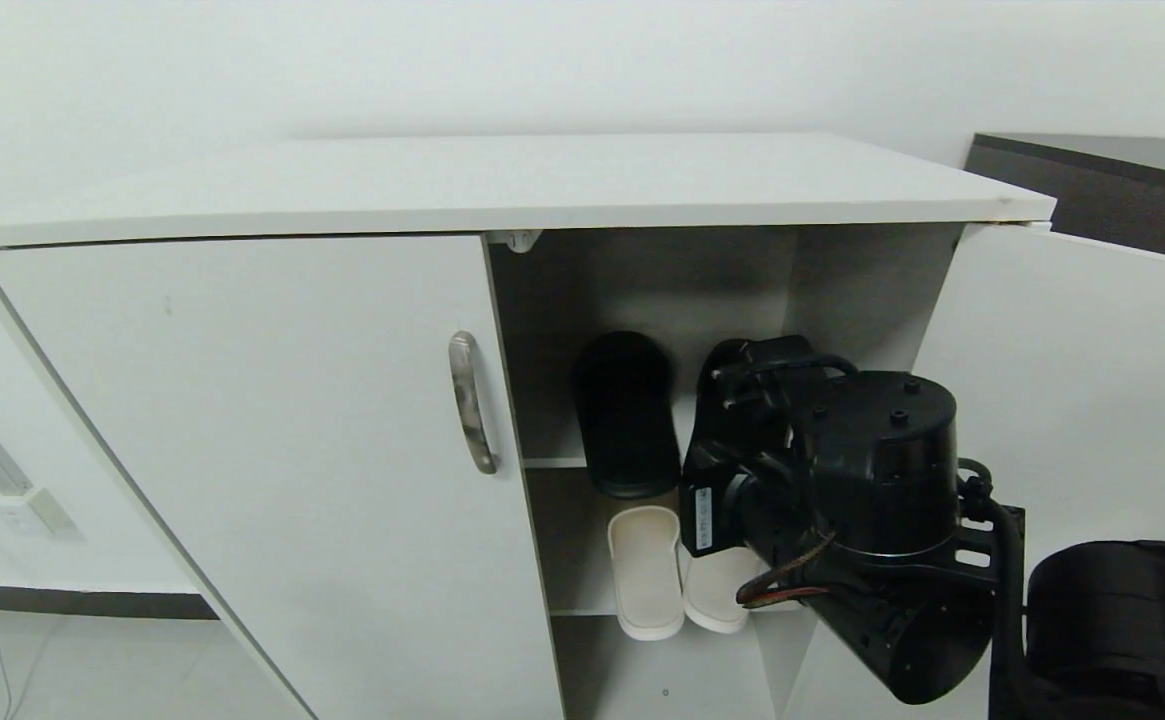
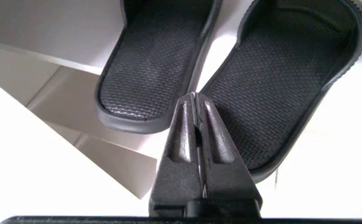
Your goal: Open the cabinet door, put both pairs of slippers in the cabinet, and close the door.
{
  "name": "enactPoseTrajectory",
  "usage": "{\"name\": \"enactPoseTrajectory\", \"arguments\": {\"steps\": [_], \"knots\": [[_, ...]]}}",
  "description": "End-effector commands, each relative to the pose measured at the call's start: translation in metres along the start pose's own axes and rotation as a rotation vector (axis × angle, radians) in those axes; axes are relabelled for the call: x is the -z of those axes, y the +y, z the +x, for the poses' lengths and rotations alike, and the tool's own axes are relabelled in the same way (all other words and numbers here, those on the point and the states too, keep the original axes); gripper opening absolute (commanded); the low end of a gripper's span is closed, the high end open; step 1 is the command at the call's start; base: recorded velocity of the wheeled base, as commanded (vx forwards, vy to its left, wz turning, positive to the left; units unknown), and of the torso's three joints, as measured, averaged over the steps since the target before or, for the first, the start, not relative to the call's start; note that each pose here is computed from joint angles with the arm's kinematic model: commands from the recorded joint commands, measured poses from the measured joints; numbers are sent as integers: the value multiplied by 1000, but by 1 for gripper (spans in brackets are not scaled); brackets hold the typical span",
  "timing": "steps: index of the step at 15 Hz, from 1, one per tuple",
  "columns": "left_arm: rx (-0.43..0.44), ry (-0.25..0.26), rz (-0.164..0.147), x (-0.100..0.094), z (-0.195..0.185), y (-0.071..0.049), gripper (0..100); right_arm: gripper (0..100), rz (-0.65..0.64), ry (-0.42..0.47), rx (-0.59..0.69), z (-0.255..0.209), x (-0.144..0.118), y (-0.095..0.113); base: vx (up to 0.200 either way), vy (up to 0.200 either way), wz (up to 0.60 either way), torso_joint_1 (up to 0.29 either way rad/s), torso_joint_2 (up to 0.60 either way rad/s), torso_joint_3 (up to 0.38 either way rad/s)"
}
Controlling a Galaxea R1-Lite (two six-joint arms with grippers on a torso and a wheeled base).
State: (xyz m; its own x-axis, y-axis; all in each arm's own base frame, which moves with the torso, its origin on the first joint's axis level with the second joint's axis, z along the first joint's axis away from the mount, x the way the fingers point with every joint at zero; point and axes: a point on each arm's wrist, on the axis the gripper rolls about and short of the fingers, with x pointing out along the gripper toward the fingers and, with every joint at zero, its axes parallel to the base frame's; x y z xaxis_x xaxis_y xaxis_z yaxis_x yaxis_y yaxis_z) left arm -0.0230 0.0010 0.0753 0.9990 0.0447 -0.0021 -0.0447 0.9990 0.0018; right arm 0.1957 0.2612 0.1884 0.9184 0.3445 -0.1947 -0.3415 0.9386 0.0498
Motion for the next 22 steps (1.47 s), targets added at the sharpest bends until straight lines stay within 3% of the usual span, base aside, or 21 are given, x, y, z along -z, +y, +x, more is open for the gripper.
{"name": "enactPoseTrajectory", "arguments": {"steps": [1, 3, 22], "knots": [[-1, 2, 0, 0, 0, 0, 0, 0, 0, 1, -1, 0, 0, 0, 0, 0, 0, 0, 0, 0], [0, 1, 0, 0, 0, 0, 0, 0, -3, 4, 0, 1, 2, 0, 0, 0, 0, 0, 0, 0], [0, 1, -2, 0, 0, 0, 0, 0, -19, 63, 28, 20, 24, 2, -200, 0, 0, 2, 1, 3]]}}
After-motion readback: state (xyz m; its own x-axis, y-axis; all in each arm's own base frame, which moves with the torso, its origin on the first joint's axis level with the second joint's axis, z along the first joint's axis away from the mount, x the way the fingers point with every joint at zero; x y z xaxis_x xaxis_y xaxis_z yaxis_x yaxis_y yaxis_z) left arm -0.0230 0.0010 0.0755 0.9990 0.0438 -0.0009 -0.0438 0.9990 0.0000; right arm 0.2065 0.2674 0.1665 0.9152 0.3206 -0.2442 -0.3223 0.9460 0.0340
